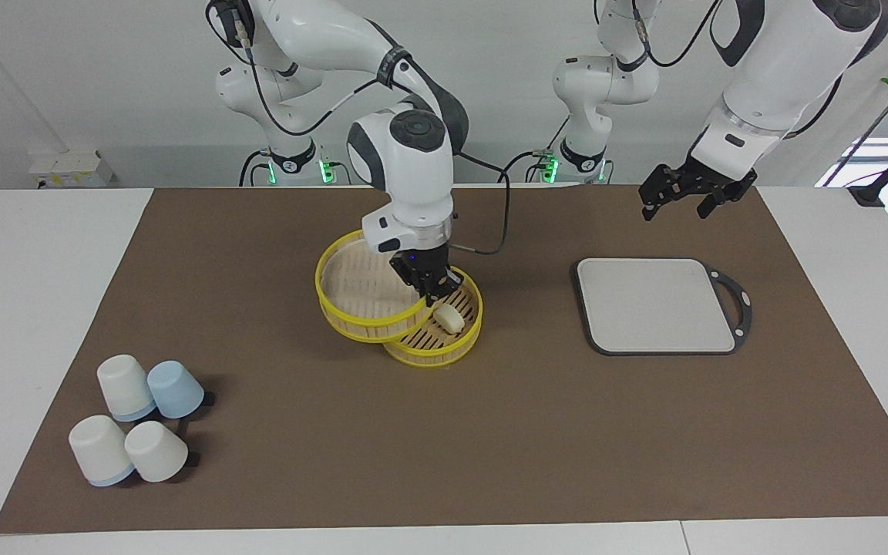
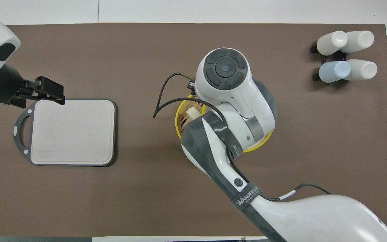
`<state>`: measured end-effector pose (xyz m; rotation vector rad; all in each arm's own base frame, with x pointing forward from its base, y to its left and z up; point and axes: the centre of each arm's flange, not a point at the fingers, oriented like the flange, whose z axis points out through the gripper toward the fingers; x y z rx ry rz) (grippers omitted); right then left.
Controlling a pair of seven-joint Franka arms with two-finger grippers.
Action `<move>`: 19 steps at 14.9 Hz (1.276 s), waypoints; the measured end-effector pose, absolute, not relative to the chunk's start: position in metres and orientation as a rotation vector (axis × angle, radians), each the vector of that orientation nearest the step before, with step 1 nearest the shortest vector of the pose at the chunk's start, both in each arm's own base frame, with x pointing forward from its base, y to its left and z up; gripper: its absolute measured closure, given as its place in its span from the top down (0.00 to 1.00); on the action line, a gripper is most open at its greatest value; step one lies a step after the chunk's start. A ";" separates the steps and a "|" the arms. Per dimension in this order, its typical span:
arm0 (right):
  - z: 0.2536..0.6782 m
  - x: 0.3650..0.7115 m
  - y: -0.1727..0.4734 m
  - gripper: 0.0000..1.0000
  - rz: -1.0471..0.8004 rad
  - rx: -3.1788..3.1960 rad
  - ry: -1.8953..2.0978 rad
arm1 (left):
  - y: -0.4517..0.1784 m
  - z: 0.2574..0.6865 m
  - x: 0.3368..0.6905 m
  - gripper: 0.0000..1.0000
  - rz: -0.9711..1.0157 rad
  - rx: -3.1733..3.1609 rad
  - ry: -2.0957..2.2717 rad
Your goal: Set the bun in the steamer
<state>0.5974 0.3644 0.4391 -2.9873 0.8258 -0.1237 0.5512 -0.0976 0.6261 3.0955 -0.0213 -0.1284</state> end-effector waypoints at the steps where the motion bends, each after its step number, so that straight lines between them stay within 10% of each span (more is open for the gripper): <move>1: 0.432 0.602 0.369 0.09 -0.120 -2.989 0.828 | -0.097 0.627 0.545 1.00 -0.132 3.096 -0.029; 19: 0.400 0.596 0.446 0.09 -0.125 -2.961 0.839 | -0.071 0.627 0.547 1.00 -0.049 3.087 -0.093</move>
